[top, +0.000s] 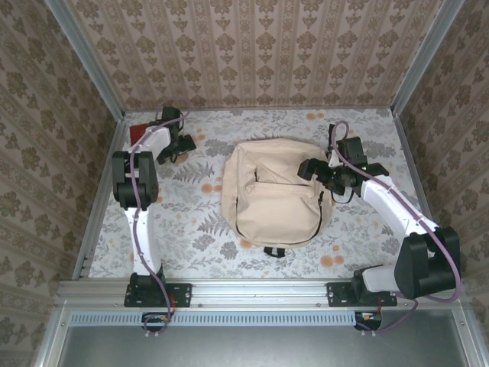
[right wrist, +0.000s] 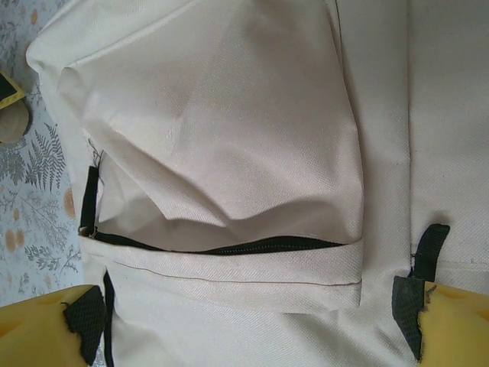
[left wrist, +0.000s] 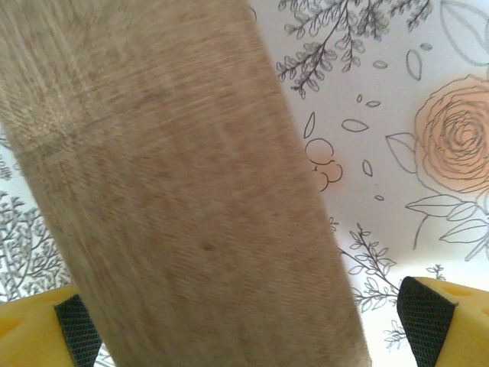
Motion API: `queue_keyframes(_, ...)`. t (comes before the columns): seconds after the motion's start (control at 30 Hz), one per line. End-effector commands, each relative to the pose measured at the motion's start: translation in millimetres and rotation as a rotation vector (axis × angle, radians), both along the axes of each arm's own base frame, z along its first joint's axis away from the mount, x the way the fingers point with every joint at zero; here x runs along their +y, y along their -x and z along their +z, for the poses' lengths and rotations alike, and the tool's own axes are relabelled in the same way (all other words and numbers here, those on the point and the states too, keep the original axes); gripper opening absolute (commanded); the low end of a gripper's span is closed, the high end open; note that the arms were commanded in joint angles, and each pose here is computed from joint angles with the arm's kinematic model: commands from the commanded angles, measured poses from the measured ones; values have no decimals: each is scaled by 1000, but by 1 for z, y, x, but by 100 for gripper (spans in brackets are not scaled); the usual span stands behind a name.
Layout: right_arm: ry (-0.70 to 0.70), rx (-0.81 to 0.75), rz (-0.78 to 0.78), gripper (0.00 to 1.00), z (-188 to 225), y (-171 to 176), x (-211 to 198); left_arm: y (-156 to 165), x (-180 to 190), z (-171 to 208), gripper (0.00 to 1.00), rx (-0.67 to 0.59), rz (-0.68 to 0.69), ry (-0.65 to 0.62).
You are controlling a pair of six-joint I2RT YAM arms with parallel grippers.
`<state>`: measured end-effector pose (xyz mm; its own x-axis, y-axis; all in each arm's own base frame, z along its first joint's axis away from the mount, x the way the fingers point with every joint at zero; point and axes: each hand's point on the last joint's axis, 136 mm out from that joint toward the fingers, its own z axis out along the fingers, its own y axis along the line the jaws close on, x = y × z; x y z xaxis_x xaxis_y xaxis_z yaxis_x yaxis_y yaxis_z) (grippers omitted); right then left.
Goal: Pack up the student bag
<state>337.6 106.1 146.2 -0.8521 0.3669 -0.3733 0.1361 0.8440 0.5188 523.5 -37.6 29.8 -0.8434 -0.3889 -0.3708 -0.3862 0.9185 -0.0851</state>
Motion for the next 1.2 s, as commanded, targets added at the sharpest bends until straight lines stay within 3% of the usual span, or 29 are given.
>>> queue_keyframes(0.0, -8, 27, 17, 100, -2, 9, 4, 1, 2, -9, 99, 46, -40, 12)
queue_keyframes(0.07, -7, 28, 18, 100, -2, 10, 4, 1, 2, -11, 95, 54, -41, 17)
queue_keyframes(0.4, -8, 42, 20, 99, -5, 11, 8, 22, -2, -1, 58, 74, -46, 32)
queue_keyframes(0.57, -17, 42, 24, 99, -4, 12, 12, 48, -21, 23, 49, 48, -108, 38)
queue_keyframes(0.77, -102, 33, 53, 99, 3, 10, 27, 94, -81, 65, 47, -23, -287, 64)
queue_keyframes(1.03, -269, 9, 112, 98, 20, 5, 53, 172, -199, 113, 46, -162, -658, 219)
queue_keyframes(1.17, -342, -1, 151, 98, 30, 1, 66, 204, -241, 125, 45, -211, -801, 254)
